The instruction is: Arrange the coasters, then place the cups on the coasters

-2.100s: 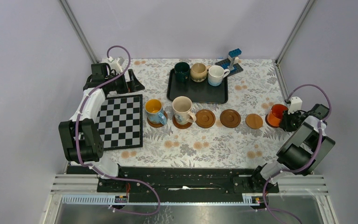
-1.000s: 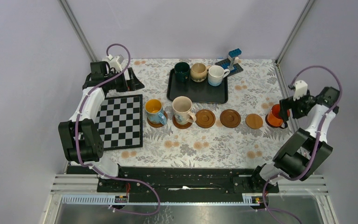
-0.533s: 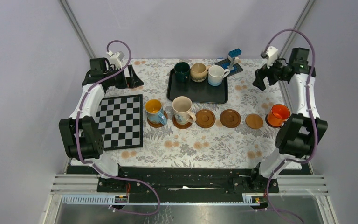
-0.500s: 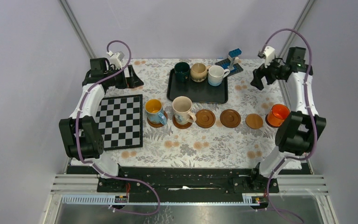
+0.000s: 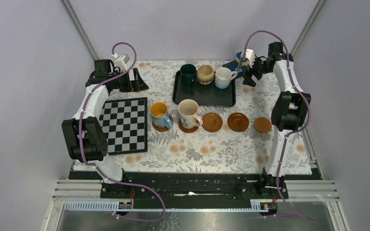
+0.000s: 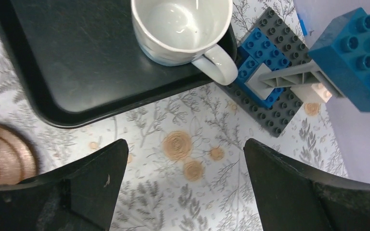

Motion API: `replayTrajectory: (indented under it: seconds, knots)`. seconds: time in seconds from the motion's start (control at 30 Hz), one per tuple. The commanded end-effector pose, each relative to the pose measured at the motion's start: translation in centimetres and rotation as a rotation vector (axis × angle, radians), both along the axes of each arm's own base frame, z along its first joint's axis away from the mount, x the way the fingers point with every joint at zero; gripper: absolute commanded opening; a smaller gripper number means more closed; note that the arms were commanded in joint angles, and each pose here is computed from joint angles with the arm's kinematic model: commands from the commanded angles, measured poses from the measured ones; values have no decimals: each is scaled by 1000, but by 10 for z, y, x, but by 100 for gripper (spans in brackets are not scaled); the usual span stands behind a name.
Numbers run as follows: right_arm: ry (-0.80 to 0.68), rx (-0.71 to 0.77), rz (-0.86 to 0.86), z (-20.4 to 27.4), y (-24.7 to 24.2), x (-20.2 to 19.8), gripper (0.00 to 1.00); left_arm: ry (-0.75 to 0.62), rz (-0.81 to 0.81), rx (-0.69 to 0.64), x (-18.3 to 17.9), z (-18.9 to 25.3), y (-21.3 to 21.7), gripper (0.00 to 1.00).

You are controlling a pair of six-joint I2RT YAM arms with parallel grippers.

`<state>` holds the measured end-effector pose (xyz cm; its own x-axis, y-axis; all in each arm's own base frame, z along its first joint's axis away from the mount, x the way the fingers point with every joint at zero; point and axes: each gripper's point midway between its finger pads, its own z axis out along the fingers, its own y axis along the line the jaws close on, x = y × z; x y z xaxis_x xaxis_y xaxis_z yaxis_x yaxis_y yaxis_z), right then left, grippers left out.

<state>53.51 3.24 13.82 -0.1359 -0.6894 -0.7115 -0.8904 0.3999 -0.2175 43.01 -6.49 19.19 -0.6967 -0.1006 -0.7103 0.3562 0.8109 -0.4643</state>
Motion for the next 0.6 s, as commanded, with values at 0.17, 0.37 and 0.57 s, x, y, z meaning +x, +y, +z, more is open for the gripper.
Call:
replayTrajectory:
  seconds: [0.17,0.37,0.57]
  knots:
    - [-108,-86,141,-13,15,49,97,-55,-30,21,13,12,0,99]
    - [-141,-110,195,-31,36,57,97,-42,-25,23,14,7,2,99]
    - [-136,-113,214,-45,55,61,97,-45,-30,18,14,8,1,99]
